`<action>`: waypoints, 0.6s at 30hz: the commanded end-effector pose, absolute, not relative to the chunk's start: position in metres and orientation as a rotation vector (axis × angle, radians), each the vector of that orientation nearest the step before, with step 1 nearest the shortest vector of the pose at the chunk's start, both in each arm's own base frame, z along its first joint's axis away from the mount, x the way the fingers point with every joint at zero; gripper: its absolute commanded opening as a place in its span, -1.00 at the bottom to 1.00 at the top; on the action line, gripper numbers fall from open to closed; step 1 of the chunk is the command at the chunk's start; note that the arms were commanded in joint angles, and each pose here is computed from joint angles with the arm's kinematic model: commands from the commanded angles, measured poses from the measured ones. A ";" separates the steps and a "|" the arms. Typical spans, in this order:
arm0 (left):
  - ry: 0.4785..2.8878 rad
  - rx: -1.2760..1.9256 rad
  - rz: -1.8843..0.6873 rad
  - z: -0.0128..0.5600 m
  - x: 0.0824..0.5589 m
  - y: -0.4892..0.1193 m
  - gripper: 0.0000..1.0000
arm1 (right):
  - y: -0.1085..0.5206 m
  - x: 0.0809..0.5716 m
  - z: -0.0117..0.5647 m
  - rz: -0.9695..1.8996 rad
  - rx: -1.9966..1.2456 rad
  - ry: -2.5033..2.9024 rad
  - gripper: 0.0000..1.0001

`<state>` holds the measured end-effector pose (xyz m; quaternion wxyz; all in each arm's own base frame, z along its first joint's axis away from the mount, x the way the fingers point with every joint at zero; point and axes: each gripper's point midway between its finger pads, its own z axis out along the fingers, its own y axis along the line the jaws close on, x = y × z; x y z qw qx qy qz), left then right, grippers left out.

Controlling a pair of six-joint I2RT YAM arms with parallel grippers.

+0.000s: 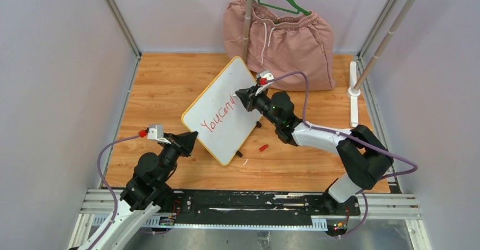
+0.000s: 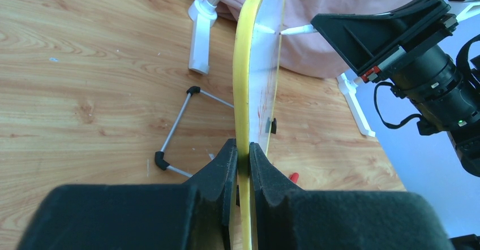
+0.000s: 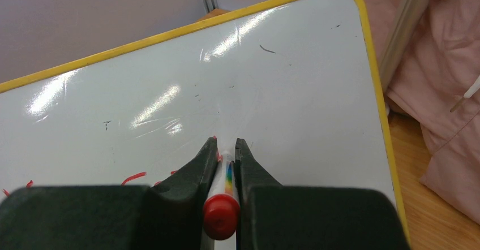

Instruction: Write a sentence on the whiteboard

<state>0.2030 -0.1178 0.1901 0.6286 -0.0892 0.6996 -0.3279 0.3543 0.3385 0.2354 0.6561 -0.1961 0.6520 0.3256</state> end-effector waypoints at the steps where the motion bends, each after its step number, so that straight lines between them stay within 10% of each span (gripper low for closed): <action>1: 1.605 -0.180 -0.694 0.189 0.201 -0.110 -1.00 | 0.339 0.356 0.235 0.756 -0.442 1.473 -1.00; 18: 1.609 -0.178 -0.693 0.188 0.201 -0.110 -1.00 | 0.322 0.354 0.208 0.696 -0.428 1.540 -1.00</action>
